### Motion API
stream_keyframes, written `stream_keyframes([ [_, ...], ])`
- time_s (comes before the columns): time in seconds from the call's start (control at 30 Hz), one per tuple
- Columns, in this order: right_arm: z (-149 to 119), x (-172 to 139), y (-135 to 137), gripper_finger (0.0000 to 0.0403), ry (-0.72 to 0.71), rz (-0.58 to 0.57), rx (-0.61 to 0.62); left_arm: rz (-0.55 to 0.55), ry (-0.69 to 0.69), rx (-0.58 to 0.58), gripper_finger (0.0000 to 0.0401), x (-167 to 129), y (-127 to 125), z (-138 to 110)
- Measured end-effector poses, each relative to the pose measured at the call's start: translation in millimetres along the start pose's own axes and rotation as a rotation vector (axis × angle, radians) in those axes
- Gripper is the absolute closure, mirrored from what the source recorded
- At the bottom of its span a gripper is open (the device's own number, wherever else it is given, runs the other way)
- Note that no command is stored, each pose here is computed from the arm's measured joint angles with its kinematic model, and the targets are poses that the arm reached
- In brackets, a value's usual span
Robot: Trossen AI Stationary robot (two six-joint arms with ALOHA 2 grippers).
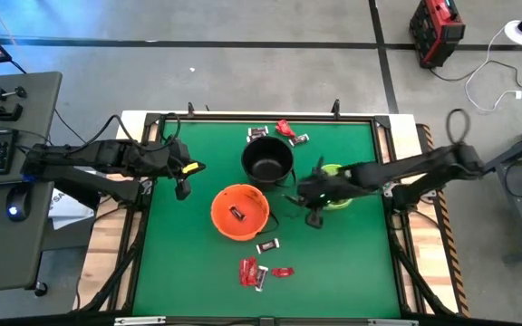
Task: Sort candy by brand, put in halloween buckets
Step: Put the brown chocolate bar into orange bucket
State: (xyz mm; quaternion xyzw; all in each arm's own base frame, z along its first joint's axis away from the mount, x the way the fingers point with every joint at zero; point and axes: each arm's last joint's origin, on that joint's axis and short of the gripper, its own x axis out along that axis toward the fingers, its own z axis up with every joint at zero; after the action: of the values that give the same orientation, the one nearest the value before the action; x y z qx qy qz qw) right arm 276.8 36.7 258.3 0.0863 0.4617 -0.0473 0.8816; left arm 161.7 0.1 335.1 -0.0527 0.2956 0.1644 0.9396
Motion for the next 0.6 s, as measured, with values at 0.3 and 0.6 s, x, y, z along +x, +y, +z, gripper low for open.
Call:
stream_keyframes([
  [0.3,40.6,-39.6,7.6,0.0402,-0.528,0.071,-0.04,0.007,-0.005,-0.02,0.0401,0.0,0.2,0.4],
  [0.6,65.1,29.9,22.2,0.0401,-0.655,0.12,-0.043,0.016,-0.009,-0.038,0.0401,0.0,0.4,0.6],
])
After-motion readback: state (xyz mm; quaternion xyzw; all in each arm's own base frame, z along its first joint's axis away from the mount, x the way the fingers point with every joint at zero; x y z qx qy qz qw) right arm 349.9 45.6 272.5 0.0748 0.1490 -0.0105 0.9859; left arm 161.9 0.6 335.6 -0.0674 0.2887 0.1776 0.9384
